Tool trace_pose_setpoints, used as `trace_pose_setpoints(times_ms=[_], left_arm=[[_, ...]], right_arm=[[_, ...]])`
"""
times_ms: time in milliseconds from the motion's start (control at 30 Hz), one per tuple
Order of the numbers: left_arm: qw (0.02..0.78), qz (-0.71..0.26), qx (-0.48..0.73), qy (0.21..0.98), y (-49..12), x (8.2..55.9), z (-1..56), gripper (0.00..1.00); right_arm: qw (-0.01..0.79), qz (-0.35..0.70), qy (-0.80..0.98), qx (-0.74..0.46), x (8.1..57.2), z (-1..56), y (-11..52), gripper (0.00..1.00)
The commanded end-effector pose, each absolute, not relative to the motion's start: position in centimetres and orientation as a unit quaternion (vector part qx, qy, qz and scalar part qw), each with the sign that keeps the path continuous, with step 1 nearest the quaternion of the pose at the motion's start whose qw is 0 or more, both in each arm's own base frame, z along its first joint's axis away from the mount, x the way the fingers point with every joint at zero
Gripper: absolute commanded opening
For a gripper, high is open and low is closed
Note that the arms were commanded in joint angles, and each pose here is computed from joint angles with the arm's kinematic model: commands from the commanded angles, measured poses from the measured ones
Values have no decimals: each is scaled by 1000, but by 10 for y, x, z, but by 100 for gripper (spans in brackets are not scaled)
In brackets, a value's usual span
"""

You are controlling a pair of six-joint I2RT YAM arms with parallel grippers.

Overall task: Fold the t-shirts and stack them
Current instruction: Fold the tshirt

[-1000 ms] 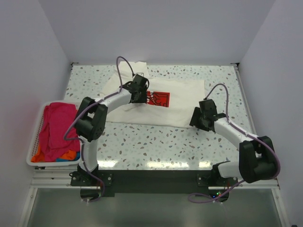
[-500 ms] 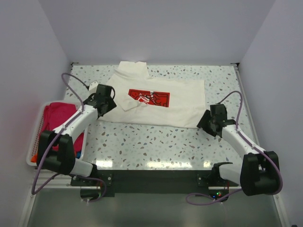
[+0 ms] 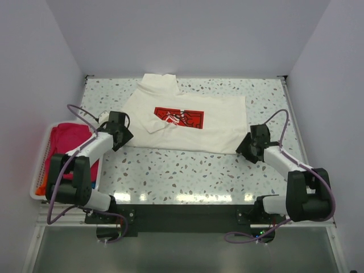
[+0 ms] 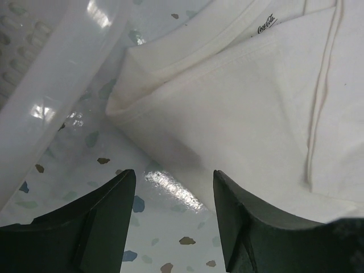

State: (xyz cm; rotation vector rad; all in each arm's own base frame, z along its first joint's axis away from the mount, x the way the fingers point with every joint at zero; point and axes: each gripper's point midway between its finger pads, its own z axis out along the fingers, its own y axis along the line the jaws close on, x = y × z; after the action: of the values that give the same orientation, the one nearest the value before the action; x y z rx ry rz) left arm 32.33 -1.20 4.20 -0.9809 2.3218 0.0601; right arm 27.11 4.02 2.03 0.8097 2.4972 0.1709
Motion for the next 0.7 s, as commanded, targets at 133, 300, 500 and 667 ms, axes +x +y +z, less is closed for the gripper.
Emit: trace_pose_setpoints(times_ms=[133, 300, 500, 667], left_arm=[[297, 56, -409, 861, 7, 329, 21, 57], [276, 88, -415, 862, 12, 323, 8, 44], [273, 104, -394, 871, 2, 323, 11, 6], [290, 98, -392, 868, -4, 314, 31, 0]], right_arm=[[273, 66, 905, 319, 287, 20, 34, 49], [279, 76, 900, 326, 294, 28, 33, 25], [285, 73, 893, 341, 297, 39, 17, 3], [294, 76, 877, 374, 290, 60, -18, 0]])
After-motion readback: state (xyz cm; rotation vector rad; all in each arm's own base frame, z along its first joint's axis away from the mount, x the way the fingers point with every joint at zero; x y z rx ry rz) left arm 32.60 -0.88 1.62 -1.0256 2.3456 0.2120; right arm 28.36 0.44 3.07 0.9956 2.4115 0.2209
